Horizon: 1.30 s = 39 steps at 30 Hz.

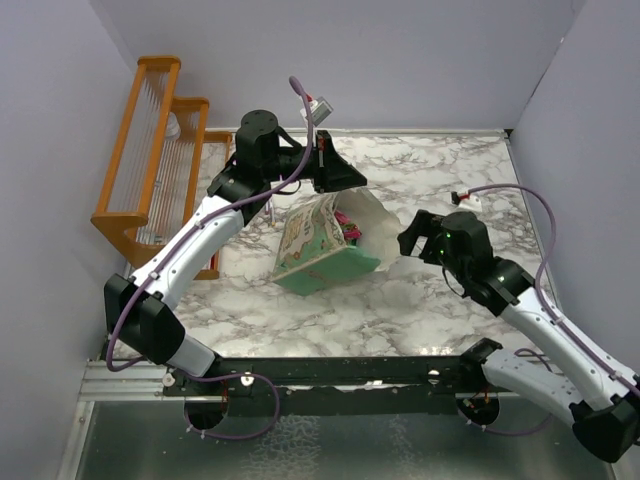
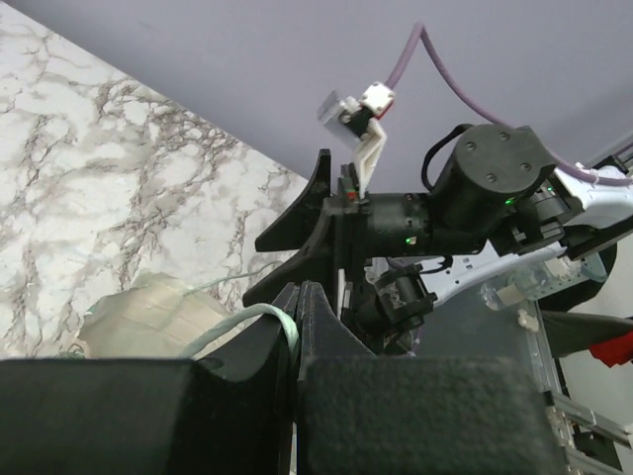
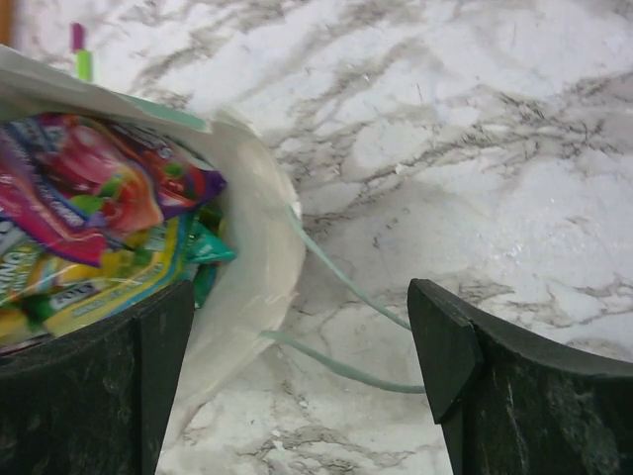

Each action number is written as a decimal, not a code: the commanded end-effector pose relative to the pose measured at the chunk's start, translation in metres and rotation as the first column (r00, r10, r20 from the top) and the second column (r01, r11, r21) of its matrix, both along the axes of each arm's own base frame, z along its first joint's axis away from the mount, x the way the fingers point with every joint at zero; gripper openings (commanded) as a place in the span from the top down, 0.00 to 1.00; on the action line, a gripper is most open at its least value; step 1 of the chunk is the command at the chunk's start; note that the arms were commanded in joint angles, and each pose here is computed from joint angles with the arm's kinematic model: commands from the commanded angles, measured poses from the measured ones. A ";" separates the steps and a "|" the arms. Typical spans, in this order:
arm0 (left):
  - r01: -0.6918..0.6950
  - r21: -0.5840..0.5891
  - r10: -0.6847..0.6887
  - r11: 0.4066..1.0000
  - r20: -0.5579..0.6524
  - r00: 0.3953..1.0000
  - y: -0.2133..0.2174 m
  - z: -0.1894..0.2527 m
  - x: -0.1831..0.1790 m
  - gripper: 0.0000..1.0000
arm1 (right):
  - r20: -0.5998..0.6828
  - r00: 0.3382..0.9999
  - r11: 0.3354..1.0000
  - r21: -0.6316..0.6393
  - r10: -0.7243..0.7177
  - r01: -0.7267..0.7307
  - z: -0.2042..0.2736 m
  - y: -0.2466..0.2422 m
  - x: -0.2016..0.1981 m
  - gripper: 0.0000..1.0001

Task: Take the snacks out of the paper bag
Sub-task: Adjust the paper bag at the center of the board.

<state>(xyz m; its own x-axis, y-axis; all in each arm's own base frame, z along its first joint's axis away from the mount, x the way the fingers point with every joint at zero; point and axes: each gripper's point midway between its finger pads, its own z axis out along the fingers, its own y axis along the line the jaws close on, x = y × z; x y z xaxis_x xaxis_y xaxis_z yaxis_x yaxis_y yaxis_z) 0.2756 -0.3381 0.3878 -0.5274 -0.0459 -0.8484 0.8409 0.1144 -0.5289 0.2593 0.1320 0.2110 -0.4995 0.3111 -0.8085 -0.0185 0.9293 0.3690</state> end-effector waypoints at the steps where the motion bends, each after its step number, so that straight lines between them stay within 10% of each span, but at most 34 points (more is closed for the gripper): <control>1: -0.037 -0.036 0.041 0.999 0.094 0.995 0.007 0.021 -0.004 1.00 | -0.088 0.993 0.995 -0.063 -0.079 0.073 -0.030 -0.009 0.005 0.14; 16: -0.107 0.026 0.106 0.994 0.032 0.994 0.006 0.005 0.011 1.00 | -0.112 0.908 0.891 0.271 0.404 -0.363 -0.054 0.053 0.026 0.31; 30: -0.165 0.188 0.168 0.968 -0.002 0.986 0.003 -0.001 0.043 1.00 | -0.255 0.842 0.801 0.521 0.474 -0.293 -0.076 0.082 0.012 0.96; 39: -0.233 0.336 0.207 0.913 0.112 0.972 0.027 -0.005 0.046 1.00 | -0.223 0.819 0.733 0.606 0.529 -0.308 -0.076 0.137 0.015 0.99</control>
